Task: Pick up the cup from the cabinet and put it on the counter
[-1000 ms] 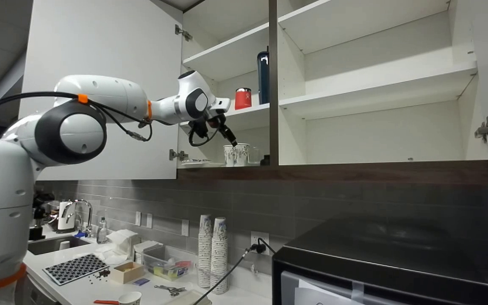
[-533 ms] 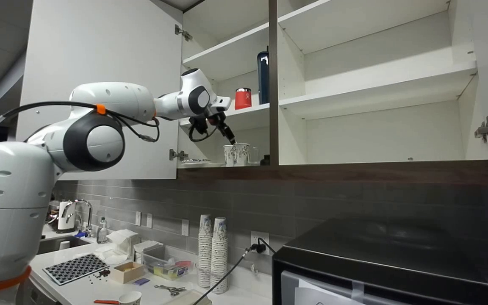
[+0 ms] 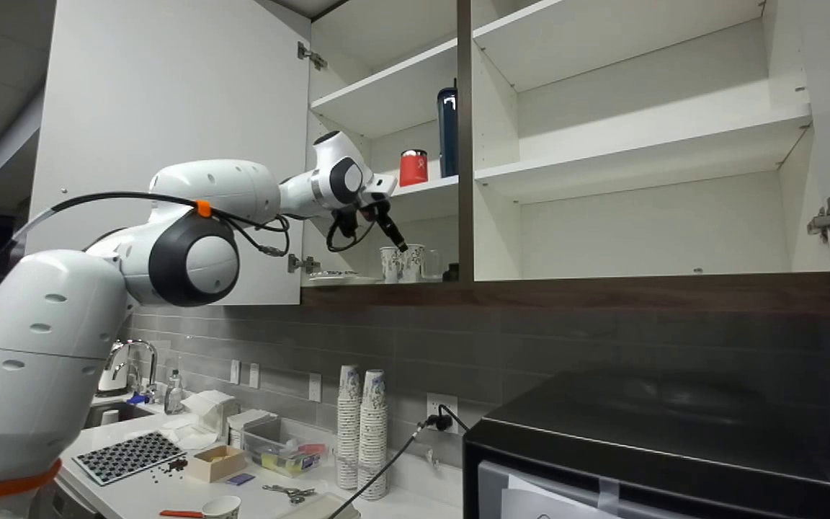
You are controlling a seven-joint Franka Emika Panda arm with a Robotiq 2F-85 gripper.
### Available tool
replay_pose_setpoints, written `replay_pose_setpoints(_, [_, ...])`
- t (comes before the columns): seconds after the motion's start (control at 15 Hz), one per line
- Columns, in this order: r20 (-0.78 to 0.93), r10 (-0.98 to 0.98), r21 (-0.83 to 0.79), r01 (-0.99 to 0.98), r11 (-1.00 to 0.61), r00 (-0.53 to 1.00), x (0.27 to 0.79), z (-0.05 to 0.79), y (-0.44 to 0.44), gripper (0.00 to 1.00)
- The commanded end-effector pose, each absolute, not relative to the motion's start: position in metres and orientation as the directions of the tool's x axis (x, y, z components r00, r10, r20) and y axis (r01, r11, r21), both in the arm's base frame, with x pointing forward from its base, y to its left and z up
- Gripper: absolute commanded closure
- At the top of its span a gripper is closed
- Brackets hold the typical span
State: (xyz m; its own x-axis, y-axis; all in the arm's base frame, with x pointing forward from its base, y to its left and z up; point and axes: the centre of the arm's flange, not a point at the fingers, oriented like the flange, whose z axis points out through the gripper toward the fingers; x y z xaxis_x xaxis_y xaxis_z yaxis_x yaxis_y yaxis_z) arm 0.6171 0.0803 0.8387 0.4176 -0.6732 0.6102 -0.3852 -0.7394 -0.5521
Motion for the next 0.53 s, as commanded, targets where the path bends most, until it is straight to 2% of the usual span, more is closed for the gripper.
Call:
replay_pose_setpoints(0.0, [0.591, -0.722, -0.571, -0.445, -0.69, 0.36, 0.638, 0.85, 0.091, 0.0])
replay_pose_setpoints(0.33, [0.582, -0.75, -0.565, -0.507, -0.651, 0.314, 0.648, 0.845, 0.089, 0.0])
replay_pose_setpoints(0.4, [0.573, -0.755, -0.562, -0.516, -0.646, 0.32, 0.649, 0.844, 0.088, 0.1])
replay_pose_setpoints(0.47, [0.568, -0.758, -0.56, -0.526, -0.64, 0.319, 0.65, 0.843, 0.088, 0.26])
